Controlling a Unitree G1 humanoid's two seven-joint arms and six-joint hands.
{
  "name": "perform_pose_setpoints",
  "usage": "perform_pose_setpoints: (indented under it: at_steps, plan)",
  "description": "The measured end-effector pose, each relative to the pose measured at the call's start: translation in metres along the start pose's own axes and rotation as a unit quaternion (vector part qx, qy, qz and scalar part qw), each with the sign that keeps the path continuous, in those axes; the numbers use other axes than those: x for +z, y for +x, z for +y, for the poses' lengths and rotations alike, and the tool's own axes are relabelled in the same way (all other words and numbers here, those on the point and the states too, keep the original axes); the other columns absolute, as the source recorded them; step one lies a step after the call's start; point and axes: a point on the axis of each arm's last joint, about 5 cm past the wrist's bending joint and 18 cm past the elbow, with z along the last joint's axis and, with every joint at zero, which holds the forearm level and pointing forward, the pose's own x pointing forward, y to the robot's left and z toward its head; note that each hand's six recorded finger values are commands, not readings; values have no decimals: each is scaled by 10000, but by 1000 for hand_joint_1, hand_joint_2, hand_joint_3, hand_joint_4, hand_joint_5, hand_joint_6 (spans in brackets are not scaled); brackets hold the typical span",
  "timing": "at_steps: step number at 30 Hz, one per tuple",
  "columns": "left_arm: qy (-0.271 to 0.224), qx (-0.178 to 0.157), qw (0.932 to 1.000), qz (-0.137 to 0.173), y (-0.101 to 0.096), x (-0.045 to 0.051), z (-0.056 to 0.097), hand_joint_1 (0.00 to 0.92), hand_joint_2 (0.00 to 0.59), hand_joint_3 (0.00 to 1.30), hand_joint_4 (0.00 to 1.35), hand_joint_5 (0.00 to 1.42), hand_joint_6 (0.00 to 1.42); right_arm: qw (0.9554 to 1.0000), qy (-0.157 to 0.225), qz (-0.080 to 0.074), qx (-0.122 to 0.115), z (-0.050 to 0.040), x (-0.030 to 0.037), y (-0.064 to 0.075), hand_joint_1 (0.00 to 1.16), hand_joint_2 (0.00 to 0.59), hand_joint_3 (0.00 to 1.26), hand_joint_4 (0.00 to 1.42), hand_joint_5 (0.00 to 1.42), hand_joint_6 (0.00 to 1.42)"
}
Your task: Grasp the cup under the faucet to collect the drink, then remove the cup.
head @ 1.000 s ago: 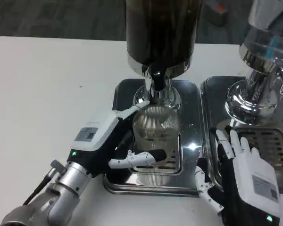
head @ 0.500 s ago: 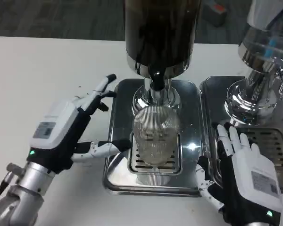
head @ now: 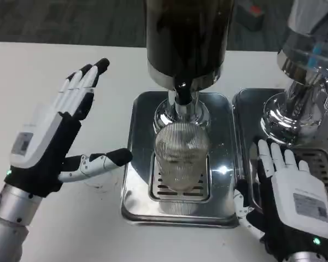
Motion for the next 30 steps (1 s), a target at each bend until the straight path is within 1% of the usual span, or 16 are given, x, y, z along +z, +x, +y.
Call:
perform_pose_setpoints:
  at_steps: [1,3,5,7,10,13,16,17,19,22,25,26,30]
  plan:
    - [-78,38,9999,-90,9,17,22,0,71,0,0,0,0,10000,-26,8,-7,-1,-3,-1,350,550,0,0,0,0]
    - [-377,82,9990,-210,33,49,63,0,75,0,0,0,0,10000,-55,36,-17,0,-4,-3,341,551,0,0,0,0]
    - [-714,51,9970,-305,64,74,107,0,77,0,0,0,0,10000,-50,57,-15,1,-5,-5,337,550,0,0,0,0]
    - [-1089,-79,9934,-364,96,93,145,0,77,0,0,0,0,10000,-46,71,-12,2,-6,-7,334,549,0,0,0,0]
    - [-1473,-282,9873,-520,147,124,185,0,77,0,0,0,0,10000,-40,86,-16,1,-8,-6,330,548,0,0,0,0]
    - [-1923,-623,9766,-736,231,171,210,0,77,0,0,0,0,9999,-10,103,-20,2,-3,-5,327,548,0,0,0,0]
    - [-2295,-1014,9638,-901,358,208,239,0,77,0,0,0,0,9999,17,124,-21,4,3,-6,324,548,0,0,0,0]
    - [-2358,-1137,9604,-958,395,218,246,0,77,0,0,0,0,9999,24,134,-20,5,5,-6,323,548,0,0,0,0]
    - [-2422,-1288,9560,-1043,442,237,239,0,77,0,0,0,0,9999,32,166,-14,8,5,-10,321,548,0,0,0,0]
    - [-2550,-1547,9470,-1190,532,277,181,0,79,0,0,0,0,9997,76,216,1,17,14,-22,318,548,0,0,0,0]
    - [-2576,-1580,9447,-1277,583,291,175,0,83,0,0,0,0,9996,122,240,-5,23,28,-27,316,547,0,0,0,0]
    - [-2586,-1588,9435,-1330,611,301,168,0,84,0,0,0,0,9995,152,269,-8,29,35,-34,316,547,0,0,0,0]
    - [-2635,-1656,9387,-1482,686,338,122,0,85,0,0,0,0,9994,206,291,-6,37,54,-41,313,549,0,0,0,0]
